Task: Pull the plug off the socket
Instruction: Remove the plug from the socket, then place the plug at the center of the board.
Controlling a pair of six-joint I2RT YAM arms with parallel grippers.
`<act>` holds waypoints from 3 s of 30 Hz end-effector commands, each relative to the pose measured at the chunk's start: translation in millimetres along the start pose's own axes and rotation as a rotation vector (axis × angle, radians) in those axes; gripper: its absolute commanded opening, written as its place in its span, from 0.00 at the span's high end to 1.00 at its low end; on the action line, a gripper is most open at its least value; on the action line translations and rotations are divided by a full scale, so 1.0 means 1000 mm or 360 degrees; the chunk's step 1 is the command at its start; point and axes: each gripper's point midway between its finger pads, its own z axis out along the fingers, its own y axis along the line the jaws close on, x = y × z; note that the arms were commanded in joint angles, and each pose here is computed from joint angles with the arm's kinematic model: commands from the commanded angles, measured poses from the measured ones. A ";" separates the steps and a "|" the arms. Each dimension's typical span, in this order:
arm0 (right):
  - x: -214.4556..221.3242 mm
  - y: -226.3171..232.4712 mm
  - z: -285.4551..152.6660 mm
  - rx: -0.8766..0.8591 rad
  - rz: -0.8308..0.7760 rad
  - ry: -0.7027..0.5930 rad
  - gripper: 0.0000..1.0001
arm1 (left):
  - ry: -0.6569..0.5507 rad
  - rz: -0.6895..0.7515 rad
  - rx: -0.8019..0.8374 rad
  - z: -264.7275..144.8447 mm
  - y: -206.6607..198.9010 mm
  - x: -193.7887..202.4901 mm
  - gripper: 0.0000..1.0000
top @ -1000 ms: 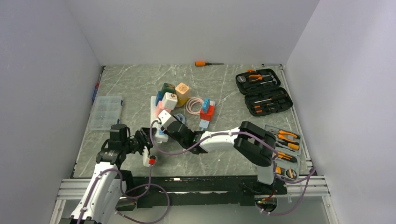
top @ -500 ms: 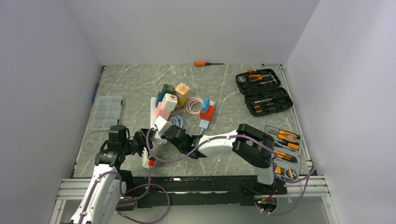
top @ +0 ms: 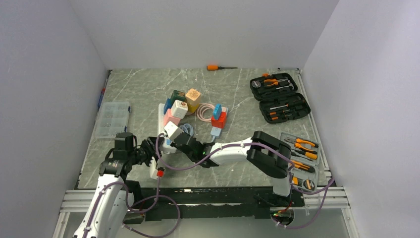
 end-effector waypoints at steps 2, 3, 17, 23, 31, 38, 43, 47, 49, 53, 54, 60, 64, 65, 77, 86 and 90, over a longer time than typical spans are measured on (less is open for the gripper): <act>-0.065 -0.056 0.003 0.0232 0.0320 -0.0256 1.00 | -0.0068 0.0128 -0.0020 -0.008 0.013 -0.013 1.00; -0.065 -0.058 0.004 0.0242 0.0325 -0.0255 1.00 | -0.0070 0.0128 -0.0014 -0.007 0.012 -0.014 1.00; -0.069 -0.116 0.000 0.0560 0.0259 -0.0301 1.00 | -0.0081 0.0108 0.0032 -0.009 0.004 -0.018 1.00; -0.078 -0.126 -0.005 0.0618 0.0216 -0.0347 1.00 | -0.0084 0.0107 0.0067 -0.010 -0.001 -0.019 1.00; -0.073 -0.120 -0.008 0.0603 0.0204 -0.0337 1.00 | -0.0070 0.0103 0.0063 -0.010 0.001 -0.017 1.00; -0.068 -0.130 -0.016 0.0615 0.0321 -0.0323 1.00 | -0.0057 0.0096 0.0063 -0.006 -0.008 -0.016 1.00; -0.054 -0.111 -0.022 0.0520 0.0336 -0.0280 1.00 | -0.0041 0.0052 0.0071 -0.004 -0.012 -0.013 1.00; -0.030 -0.081 -0.029 0.0452 0.0259 -0.0209 1.00 | -0.0006 -0.0002 0.0042 -0.002 -0.009 -0.006 1.00; -0.013 -0.070 -0.034 0.0403 0.0260 -0.0160 1.00 | 0.0032 -0.0036 0.0039 -0.001 -0.011 0.000 1.00; 0.020 -0.045 -0.046 0.0279 0.0237 -0.0048 1.00 | 0.0149 -0.0099 0.0049 0.004 -0.023 0.015 1.00; 0.026 -0.038 -0.049 0.0253 0.0253 -0.0027 1.00 | 0.0168 -0.0123 0.0045 0.005 -0.025 0.018 1.00; 0.056 0.002 -0.066 0.0037 0.0202 0.0136 1.00 | 0.0216 -0.0201 0.0068 0.011 -0.041 0.025 0.94; 0.063 0.016 -0.073 -0.0068 0.0259 0.0210 0.88 | 0.0222 -0.0279 0.0109 0.014 -0.052 0.026 0.76; 0.064 0.018 -0.075 -0.0091 0.0276 0.0222 0.81 | 0.0218 -0.0297 0.0130 0.014 -0.056 0.025 0.71; 0.069 0.018 -0.089 -0.0140 0.0330 0.0310 0.62 | 0.0161 -0.0390 0.0399 0.014 -0.106 0.006 0.37; 0.045 -0.007 -0.101 -0.0066 0.0377 0.0236 0.43 | 0.0159 -0.0418 0.0611 0.007 -0.138 -0.002 0.24; 0.026 -0.044 -0.106 -0.0022 0.0550 0.0170 0.29 | 0.0181 -0.0441 0.0572 0.006 -0.134 -0.001 0.24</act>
